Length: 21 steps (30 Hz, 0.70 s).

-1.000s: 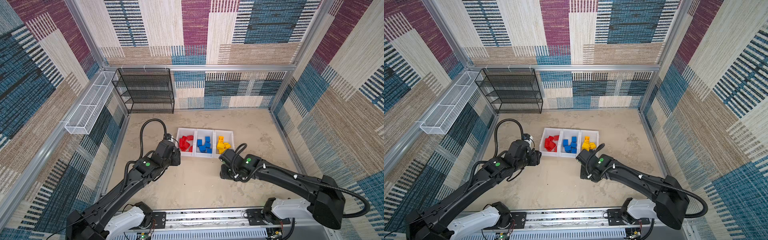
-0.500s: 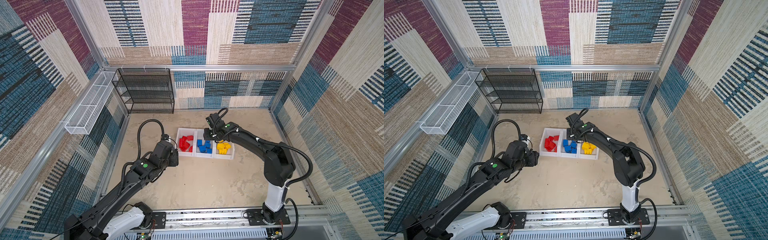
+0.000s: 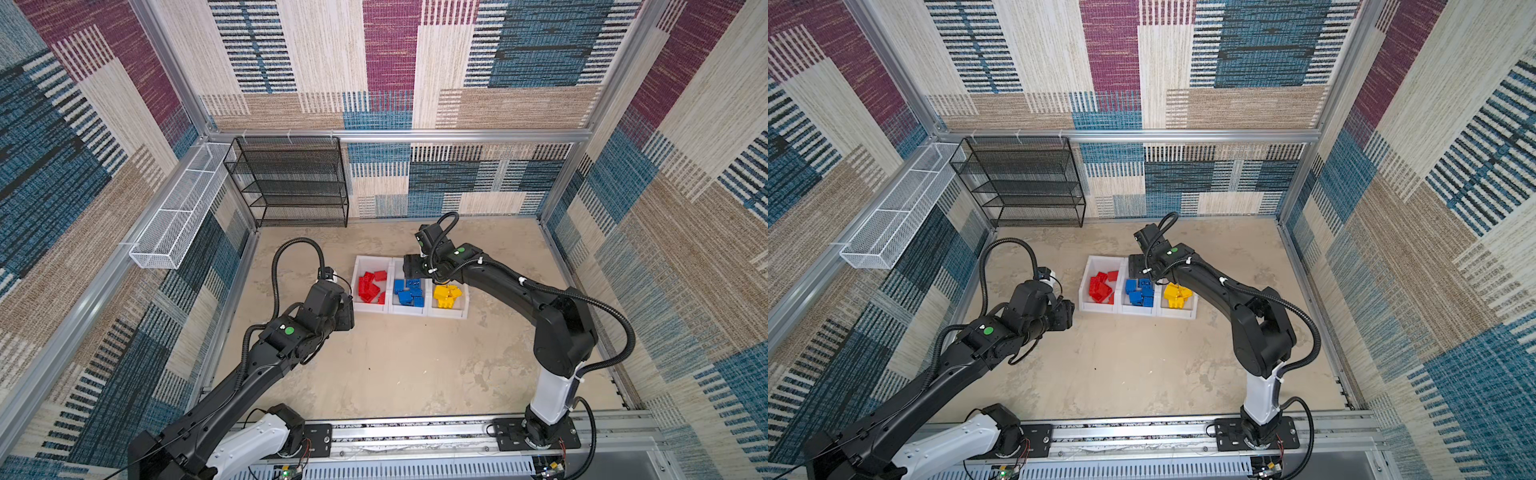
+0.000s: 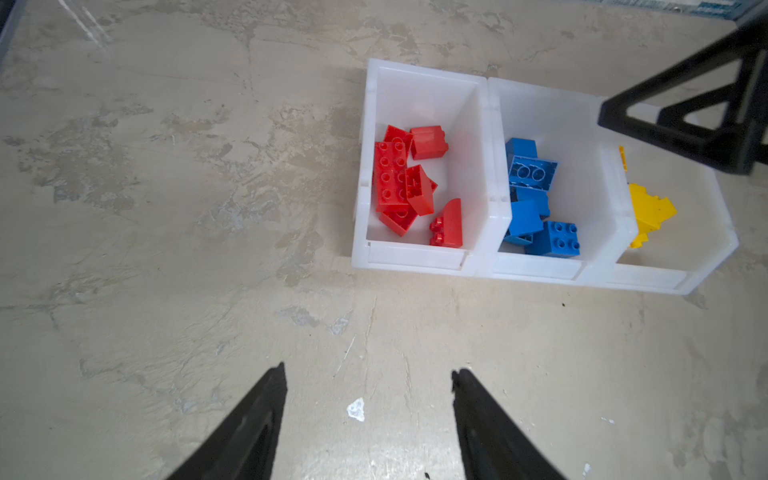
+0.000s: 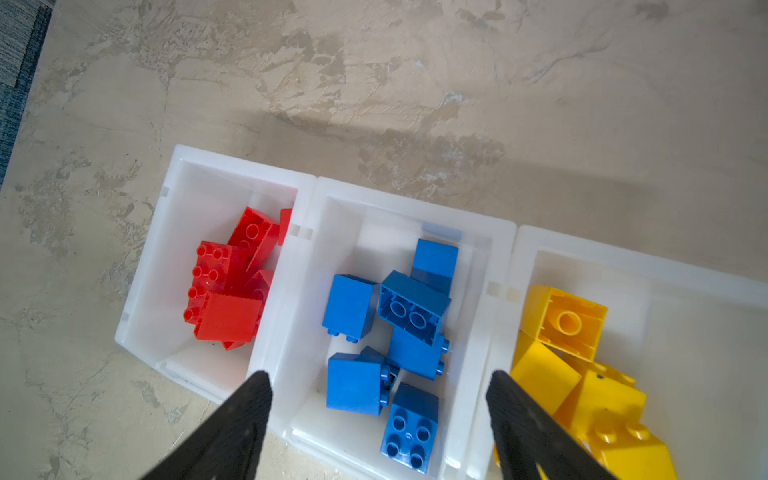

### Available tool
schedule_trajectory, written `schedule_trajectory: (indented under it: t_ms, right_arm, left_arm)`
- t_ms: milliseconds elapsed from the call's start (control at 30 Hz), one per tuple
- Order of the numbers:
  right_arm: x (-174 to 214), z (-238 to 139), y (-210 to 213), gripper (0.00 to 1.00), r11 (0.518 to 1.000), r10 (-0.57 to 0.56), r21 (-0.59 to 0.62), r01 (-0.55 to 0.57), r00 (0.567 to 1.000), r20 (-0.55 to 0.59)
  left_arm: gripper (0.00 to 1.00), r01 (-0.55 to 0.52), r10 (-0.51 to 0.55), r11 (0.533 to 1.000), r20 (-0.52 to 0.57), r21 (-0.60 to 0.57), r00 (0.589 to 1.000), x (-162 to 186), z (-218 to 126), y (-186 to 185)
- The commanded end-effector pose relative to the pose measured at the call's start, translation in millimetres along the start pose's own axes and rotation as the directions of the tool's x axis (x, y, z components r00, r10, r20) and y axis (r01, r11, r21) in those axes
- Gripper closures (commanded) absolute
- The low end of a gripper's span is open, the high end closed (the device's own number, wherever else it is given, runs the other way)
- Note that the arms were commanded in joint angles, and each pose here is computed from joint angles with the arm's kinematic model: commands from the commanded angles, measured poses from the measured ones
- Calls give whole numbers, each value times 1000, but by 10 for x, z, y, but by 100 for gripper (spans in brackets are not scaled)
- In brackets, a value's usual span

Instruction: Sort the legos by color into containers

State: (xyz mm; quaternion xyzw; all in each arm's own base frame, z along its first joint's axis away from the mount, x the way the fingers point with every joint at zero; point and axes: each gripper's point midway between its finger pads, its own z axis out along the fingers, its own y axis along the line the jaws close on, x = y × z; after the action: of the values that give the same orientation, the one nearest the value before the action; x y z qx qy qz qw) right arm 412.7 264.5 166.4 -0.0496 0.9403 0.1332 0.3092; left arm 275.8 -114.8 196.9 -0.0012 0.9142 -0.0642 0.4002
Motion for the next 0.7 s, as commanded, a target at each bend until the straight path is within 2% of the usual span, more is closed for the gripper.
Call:
schedule_trajectory:
  t_ms: [0, 67, 167, 233, 300, 400, 433, 500, 533, 600, 667]
  right_arm:
    - [-368, -364, -145, 12, 999, -27, 23, 23, 981, 192]
    - [-527, -688, -390, 7, 997, -35, 80, 9, 942, 333]
    - [-577, -1197, -854, 0, 991, -42, 126, -31, 841, 540]
    - [-400, -1416, -1331, 1, 982, -48, 171, -85, 759, 650]
    - [-172, -1548, -1738, 0, 965, -54, 217, -148, 697, 715]
    - [234, -1563, -2185, 0, 940, -106, 282, -192, 621, 776]
    - [343, -1536, -2269, 0, 935, -122, 296, -194, 608, 785]
    - [502, -1449, -2436, 0, 924, -132, 317, -213, 603, 787]
    - [550, -1384, -2499, 0, 920, -130, 325, -217, 613, 779]
    - [654, -1254, -2642, 0, 907, -131, 348, -236, 627, 768]
    - [658, -1229, -2761, 1, 892, -124, 357, -276, 610, 782]
  left_arm:
    - [30, -88, 111, 987, 174, -135, 979, -368, -71, 269]
    - [26, -82, 145, 974, 300, -211, 943, -601, -136, 486]
    - [17, -55, 215, 932, 424, -359, 879, -685, -112, 907]
    - [11, -24, 230, 899, 428, -436, 874, -493, 40, 1196]
    - [8, -33, 235, 896, 411, -442, 881, -295, 230, 1323]
    - [4, 37, 143, 919, 421, -392, 896, -133, 507, 1457]
    - [1, 42, 120, 932, 417, -360, 901, -115, 608, 1458]
    - [1, 51, 101, 939, 415, -339, 904, -124, 835, 1531]
    - [1, 51, 109, 936, 426, -347, 898, -176, 902, 1574]
    - [1, 52, 87, 947, 410, -316, 908, -274, 1067, 1588]
    - [1, 33, 65, 965, 364, -258, 929, -223, 1271, 1579]
